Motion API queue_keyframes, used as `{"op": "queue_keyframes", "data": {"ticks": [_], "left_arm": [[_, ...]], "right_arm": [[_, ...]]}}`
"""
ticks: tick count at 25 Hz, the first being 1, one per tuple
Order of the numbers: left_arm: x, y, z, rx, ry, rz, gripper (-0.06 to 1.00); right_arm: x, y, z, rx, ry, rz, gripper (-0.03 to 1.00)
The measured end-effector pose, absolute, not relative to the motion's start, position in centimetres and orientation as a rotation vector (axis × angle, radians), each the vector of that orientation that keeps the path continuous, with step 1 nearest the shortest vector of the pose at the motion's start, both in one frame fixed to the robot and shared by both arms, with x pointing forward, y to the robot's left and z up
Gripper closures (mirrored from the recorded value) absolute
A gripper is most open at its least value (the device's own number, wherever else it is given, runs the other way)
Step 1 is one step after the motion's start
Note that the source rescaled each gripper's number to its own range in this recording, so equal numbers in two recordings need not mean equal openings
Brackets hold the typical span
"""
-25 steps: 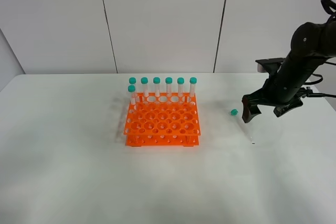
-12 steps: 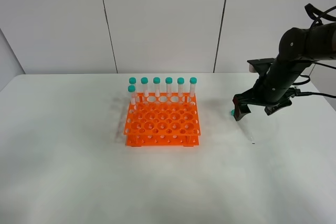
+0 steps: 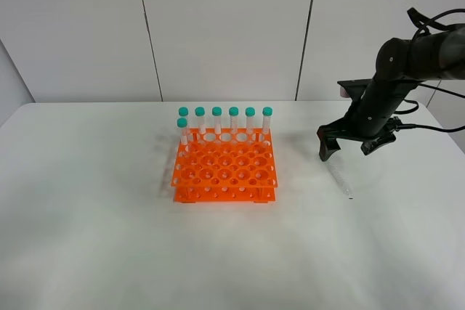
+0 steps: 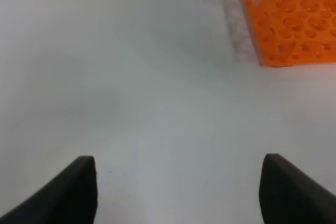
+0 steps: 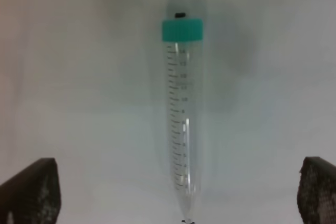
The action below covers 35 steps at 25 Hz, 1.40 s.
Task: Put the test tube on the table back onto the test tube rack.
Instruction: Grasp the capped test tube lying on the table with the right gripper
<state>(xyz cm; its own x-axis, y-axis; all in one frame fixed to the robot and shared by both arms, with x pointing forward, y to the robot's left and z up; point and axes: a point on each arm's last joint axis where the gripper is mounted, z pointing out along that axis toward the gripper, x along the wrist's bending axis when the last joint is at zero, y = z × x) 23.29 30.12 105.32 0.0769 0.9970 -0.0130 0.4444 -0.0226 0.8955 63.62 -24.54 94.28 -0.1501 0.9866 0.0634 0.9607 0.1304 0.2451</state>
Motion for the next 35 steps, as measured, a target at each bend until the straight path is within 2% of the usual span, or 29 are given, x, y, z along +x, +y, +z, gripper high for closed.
{"op": "queue_keyframes", "data": {"ticks": [10,16,23,35], "left_arm": [[23.3,30.1,105.3,1.579,1.474,0.899,0.07],[23.3,30.1,105.3,1.579,1.474,0.899,0.07],[23.3,30.1,105.3,1.579,1.474,0.899,0.07],[23.3,30.1,105.3,1.579,1.474,0.899,0.07]], "right_arm": [[63.4,-24.8,91.8,2.005,2.333,0.199,-0.03],[63.8,-24.8,91.4,1.997,2.309,0.235,-0.03],[63.8,-24.7,89.3,2.030,2.335,0.184,-0.02],[64.0,-24.7,88.7,2.030,2.334,0.184,-0.01]]}}
